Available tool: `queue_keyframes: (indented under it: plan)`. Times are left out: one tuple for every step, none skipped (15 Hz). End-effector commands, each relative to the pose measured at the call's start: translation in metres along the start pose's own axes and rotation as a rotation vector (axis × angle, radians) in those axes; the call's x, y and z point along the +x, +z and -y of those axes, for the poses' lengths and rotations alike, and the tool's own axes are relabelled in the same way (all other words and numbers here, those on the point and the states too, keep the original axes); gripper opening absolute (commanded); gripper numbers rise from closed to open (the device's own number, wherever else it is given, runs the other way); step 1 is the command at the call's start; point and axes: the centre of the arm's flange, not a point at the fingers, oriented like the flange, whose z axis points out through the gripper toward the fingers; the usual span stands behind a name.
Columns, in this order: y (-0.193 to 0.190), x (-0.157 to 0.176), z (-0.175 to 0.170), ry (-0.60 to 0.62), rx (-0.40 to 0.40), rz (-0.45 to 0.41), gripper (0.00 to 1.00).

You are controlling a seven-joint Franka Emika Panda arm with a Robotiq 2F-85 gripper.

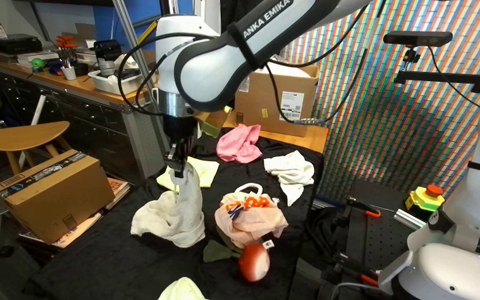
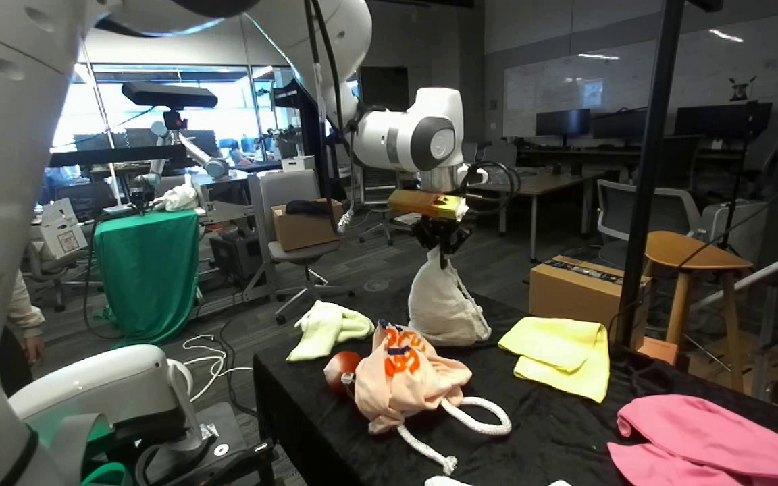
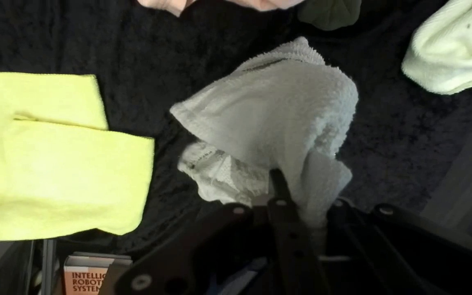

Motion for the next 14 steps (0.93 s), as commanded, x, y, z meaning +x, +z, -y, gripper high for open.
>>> queue_keyframes:
  plan:
    - [-0.052, -0.053, -0.003, -0.027, 0.040, -0.075, 0.08]
    - [-0.062, -0.061, -0.004, -0.027, 0.038, -0.094, 0.08]
    - [-0.075, -0.069, -0.005, -0.026, 0.040, -0.118, 0.08]
    - [-0.087, -0.077, -0.006, -0.026, 0.041, -0.136, 0.08]
    - [-0.099, -0.084, -0.006, -0.024, 0.041, -0.157, 0.08]
    - [-0.110, -0.091, -0.006, -0.026, 0.043, -0.174, 0.08]
    - [-0.123, -0.097, -0.007, -0.020, 0.047, -0.192, 0.08]
    - [-0.134, -0.104, -0.007, -0.018, 0.050, -0.205, 0.08]
    - [-0.142, -0.110, -0.007, -0.017, 0.054, -0.219, 0.08]
    - [-0.154, -0.115, -0.007, -0.014, 0.059, -0.235, 0.08]
    - [-0.162, -0.121, -0.007, -0.014, 0.061, -0.253, 0.08]
    - [-0.170, -0.128, -0.006, -0.016, 0.062, -0.270, 0.08]
    - [-0.179, -0.133, -0.006, -0.011, 0.064, -0.286, 0.08]
    - [-0.187, -0.139, -0.006, -0.009, 0.066, -0.296, 0.08]
